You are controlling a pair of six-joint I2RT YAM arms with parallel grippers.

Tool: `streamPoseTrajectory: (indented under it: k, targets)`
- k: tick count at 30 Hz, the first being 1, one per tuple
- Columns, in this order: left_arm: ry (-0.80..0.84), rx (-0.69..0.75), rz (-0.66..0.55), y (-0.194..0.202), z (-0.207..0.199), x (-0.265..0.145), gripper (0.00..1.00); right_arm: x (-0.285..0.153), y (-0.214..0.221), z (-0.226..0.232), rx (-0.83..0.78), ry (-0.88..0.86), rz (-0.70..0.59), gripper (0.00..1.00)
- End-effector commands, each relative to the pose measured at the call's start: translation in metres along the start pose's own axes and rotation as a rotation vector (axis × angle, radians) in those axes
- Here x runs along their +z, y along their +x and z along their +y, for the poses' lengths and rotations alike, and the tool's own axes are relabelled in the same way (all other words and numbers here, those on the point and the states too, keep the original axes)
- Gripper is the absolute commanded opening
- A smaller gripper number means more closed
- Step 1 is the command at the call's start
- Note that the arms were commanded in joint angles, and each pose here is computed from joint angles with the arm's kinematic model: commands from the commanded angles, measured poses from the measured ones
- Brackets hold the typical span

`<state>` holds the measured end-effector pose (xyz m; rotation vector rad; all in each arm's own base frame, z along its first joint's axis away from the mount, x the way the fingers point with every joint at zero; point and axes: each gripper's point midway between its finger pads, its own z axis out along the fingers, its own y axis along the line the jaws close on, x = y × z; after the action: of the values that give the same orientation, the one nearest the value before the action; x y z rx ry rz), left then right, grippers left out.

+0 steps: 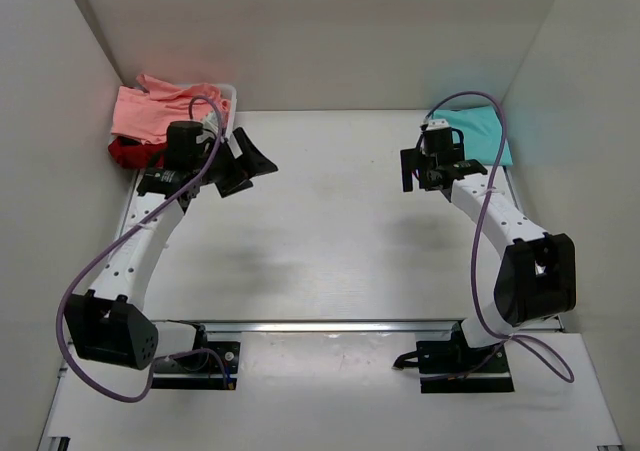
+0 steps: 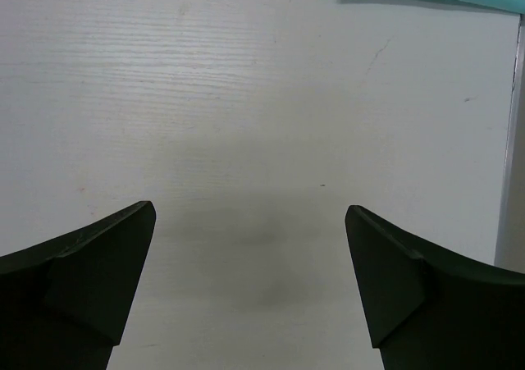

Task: Fold and stack the t-shirts
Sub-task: Grab crumpled tshirt from bin with the left arm

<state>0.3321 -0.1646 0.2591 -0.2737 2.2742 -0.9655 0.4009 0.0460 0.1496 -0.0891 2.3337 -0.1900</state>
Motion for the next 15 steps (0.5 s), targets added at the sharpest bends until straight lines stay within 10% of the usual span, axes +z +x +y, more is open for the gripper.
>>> streamPoseTrajectory:
  k: [1, 7, 15]
  targets:
    - [-0.025, 0.015, -0.16, -0.039, -0.003, -0.028, 0.99, -0.009, -0.034, 0.004, 0.039, -0.015, -0.095, 0.99]
    - [-0.325, 0.271, -0.315, -0.112, 0.006, -0.02, 0.99, -0.006, -0.047, 0.025, 0.022, -0.058, -0.096, 1.0]
    - [-0.76, 0.275, -0.434, -0.255, 0.136, 0.071, 0.99, -0.019, -0.056, 0.035, 0.066, -0.09, -0.112, 1.0]
